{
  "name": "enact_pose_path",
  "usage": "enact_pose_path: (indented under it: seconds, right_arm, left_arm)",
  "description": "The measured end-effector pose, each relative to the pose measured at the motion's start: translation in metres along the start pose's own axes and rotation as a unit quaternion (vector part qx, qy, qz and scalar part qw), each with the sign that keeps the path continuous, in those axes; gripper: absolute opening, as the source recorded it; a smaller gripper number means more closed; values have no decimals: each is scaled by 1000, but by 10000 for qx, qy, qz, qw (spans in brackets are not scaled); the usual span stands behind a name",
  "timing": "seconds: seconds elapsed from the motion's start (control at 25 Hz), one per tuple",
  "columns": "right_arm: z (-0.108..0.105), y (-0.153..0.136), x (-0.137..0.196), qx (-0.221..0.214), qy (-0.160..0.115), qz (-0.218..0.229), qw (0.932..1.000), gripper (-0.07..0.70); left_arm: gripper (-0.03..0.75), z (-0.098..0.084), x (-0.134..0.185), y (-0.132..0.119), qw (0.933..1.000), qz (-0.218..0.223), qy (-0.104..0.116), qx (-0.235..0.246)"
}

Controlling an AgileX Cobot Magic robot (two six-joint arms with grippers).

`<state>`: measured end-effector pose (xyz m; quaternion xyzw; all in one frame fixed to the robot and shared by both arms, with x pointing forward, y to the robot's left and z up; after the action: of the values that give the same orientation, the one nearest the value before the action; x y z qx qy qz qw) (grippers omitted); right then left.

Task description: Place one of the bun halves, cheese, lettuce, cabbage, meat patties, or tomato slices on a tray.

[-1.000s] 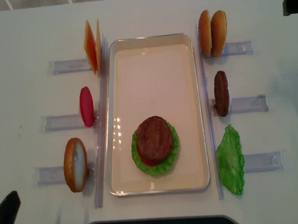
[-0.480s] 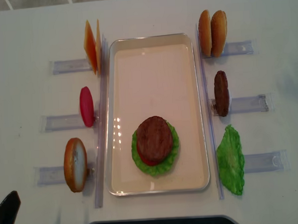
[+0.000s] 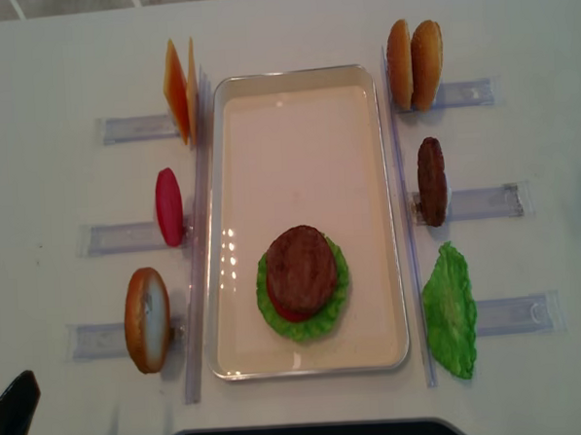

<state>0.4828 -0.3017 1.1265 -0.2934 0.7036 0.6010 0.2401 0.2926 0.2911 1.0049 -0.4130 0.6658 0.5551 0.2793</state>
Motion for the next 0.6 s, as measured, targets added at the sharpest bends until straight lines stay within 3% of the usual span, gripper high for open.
enact_pose_path:
  seconds: [0.12,0.28,0.6]
  right_arm:
    - [-4,27,15,11,-104,-554,9984,594]
    - [-10,64,42,88,-171,-1329,9909,594]
    - [-13,89,104,189,-242,-1969,9799,594]
  left_arm:
    - [571,0,0,0,10000,0,0,0]
    - [571,0,0,0,10000,0,0,0]
    - [571,0,0,0,10000,0,0,0]
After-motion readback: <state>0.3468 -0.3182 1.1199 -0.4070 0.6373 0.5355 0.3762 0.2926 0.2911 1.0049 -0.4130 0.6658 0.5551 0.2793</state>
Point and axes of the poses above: a point on each arm's last joint axis where the gripper is mounted, y pointing back along that axis away from the gripper, z along the wrist's bending axis when the last joint is at zero, x = y × z, the point moved 7 cm from there along -y, pointing out along that axis toward the gripper, and after that the axes turned 13 degrees about y, right-handed, at the moved point
